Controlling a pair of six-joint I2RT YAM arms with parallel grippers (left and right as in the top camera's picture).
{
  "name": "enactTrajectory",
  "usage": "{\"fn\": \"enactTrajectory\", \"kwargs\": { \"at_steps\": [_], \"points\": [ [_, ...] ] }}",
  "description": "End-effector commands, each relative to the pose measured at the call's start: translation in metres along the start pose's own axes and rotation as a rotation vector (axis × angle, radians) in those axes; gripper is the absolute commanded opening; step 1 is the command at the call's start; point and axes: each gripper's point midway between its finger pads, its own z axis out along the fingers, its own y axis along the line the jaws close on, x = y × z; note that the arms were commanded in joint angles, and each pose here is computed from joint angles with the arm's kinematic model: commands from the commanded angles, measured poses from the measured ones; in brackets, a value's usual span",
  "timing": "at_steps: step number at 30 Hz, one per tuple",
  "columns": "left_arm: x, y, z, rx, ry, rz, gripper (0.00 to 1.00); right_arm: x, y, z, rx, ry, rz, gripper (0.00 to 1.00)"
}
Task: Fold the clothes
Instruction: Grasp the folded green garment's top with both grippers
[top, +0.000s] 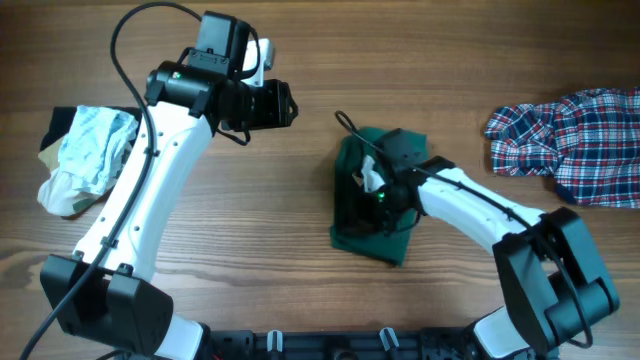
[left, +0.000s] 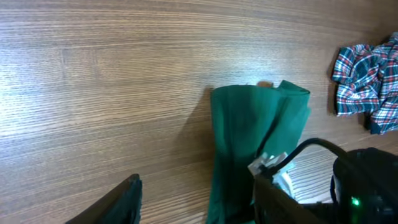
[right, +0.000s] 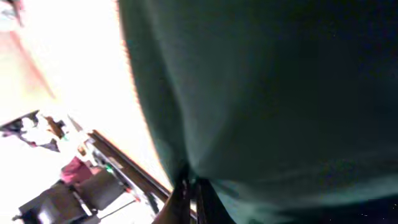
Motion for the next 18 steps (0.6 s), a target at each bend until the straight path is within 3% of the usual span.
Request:
{"fn": "enactTrajectory", "kwargs": {
  "at_steps": [1, 4, 7, 9, 12, 17, 18],
  "points": [
    [0.007, 0.008, 0.005, -0.023, 0.032, -0.001, 0.58, -0.023, 0.033, -0.012, -0.101, -0.067, -0.117, 0.04],
    [0.01, 0.009, 0.005, -0.028, 0.046, -0.006, 0.59, -0.023, 0.033, -0.035, -0.052, -0.075, -0.115, 0.04],
    [0.012, 0.01, 0.004, -0.031, 0.055, -0.008, 0.6, -0.019, -0.018, -0.066, 0.175, -0.101, -0.059, 0.04],
    [0.012, 0.01, 0.005, -0.029, 0.053, 0.0, 0.62, -0.018, -0.03, -0.085, 0.196, -0.117, -0.106, 0.04],
    [0.017, 0.011, 0.004, -0.032, 0.074, 0.039, 0.65, -0.012, -0.06, -0.108, 0.289, -0.13, -0.005, 0.04],
    [0.05, 0.0, 0.041, 0.096, 0.213, 0.014, 0.76, -0.024, -0.069, -0.118, 0.292, -0.179, 0.003, 0.19],
    [0.067, -0.013, 0.059, 0.214, 0.283, 0.015, 0.79, -0.03, -0.069, -0.119, 0.291, -0.207, 0.025, 0.23]
  ]
}}
